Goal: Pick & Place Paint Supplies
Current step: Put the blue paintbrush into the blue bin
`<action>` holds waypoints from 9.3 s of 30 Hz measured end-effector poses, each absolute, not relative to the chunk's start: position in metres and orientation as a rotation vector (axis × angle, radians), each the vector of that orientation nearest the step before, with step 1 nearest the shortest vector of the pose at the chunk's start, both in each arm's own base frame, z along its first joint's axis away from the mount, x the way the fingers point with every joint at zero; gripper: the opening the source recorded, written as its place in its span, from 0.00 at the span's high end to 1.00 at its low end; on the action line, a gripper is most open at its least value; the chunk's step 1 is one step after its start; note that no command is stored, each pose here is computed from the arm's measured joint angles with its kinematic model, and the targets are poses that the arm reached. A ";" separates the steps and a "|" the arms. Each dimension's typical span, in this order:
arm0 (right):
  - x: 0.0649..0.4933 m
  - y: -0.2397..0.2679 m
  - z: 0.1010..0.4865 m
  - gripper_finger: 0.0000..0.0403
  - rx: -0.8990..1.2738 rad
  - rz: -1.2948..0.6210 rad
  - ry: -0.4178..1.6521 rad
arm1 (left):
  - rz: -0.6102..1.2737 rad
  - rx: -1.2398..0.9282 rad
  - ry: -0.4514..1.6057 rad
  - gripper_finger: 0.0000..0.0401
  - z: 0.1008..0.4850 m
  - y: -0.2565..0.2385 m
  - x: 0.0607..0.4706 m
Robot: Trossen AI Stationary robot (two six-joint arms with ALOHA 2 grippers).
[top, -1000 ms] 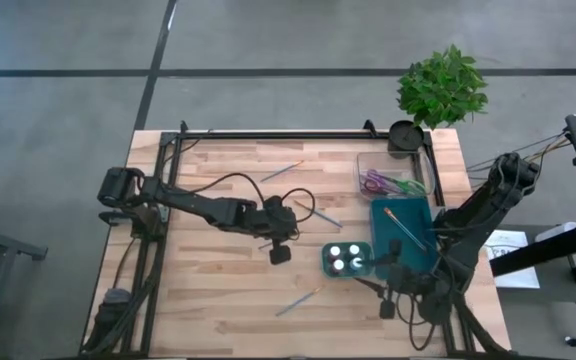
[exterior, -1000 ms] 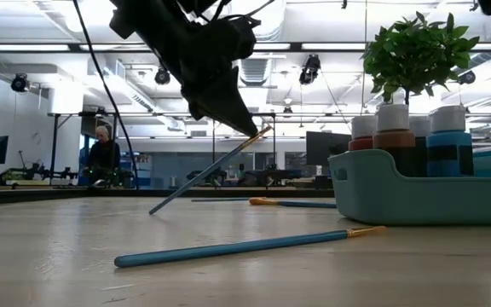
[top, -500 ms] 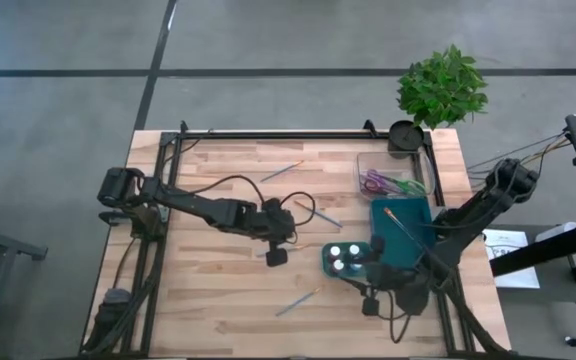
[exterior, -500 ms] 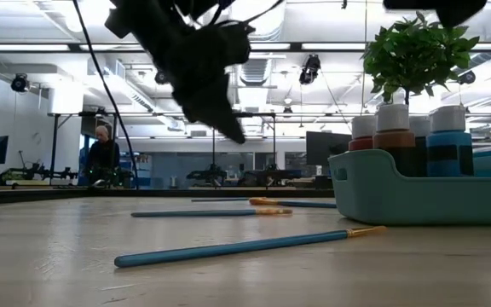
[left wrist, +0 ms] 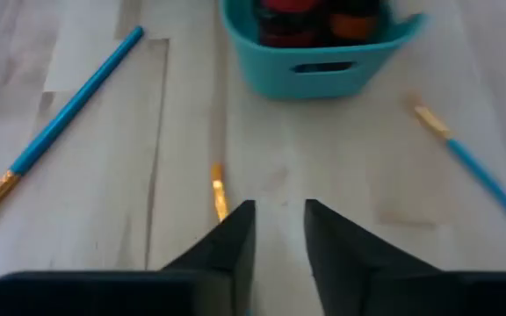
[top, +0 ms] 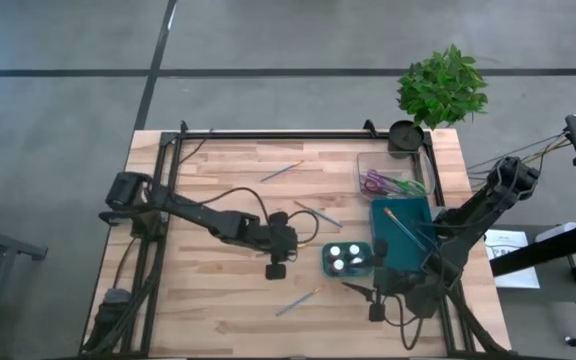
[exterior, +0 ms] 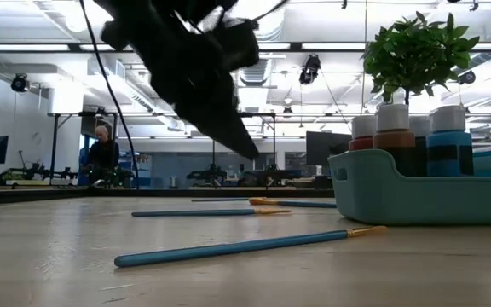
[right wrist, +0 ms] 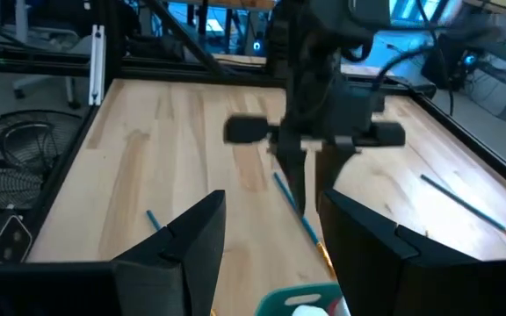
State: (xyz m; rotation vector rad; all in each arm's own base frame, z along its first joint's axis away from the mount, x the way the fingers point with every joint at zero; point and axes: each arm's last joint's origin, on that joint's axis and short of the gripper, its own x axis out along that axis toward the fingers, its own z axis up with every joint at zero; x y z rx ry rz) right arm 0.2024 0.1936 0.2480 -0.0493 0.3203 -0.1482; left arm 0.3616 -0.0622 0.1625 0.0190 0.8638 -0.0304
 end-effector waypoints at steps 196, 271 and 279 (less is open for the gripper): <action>0.152 0.164 0.231 0.98 -0.068 -0.846 1.018 | -0.012 0.247 0.524 0.46 0.283 -0.115 0.272; 0.133 0.208 0.290 0.69 -0.005 -0.515 0.559 | -0.096 0.160 0.860 0.46 0.105 -0.199 0.342; 0.133 0.209 0.290 0.69 -0.003 -0.513 0.559 | 0.008 0.267 0.888 0.46 0.108 -0.192 0.337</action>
